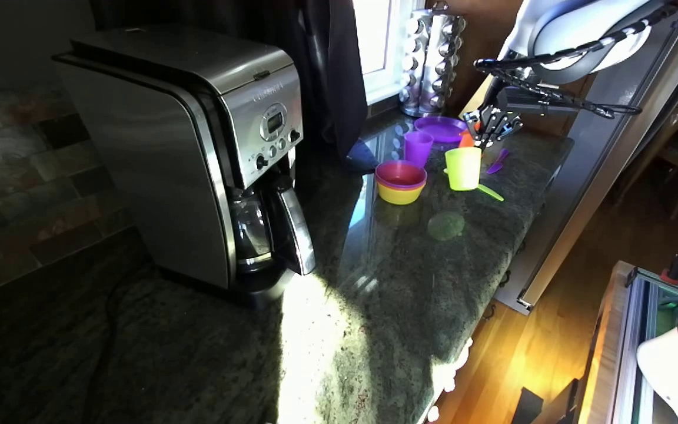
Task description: Put the yellow knife on the counter, then turn the yellow cup around
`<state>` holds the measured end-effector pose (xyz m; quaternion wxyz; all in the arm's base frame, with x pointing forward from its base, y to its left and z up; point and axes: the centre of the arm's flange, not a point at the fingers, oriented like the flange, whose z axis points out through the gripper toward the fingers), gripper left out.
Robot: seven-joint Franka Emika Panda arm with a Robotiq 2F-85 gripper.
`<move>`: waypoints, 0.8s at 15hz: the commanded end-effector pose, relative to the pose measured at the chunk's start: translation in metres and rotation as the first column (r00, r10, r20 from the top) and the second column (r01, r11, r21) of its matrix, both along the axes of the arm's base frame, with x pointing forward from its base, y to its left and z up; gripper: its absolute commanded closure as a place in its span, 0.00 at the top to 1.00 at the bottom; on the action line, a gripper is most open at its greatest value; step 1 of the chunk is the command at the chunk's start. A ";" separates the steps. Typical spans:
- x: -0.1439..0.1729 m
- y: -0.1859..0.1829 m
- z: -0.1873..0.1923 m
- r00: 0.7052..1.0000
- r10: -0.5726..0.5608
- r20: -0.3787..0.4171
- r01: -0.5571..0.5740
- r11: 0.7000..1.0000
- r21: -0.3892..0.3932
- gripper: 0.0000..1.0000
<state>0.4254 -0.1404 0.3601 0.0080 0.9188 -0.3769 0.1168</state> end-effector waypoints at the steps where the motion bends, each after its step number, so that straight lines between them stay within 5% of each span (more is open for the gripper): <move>1: -0.020 0.009 -0.002 0.998 -0.020 0.054 0.023 0.998 -0.066 0.01; 12: -0.012 0.017 -0.018 0.976 -0.142 0.165 0.180 0.955 -0.238 0.01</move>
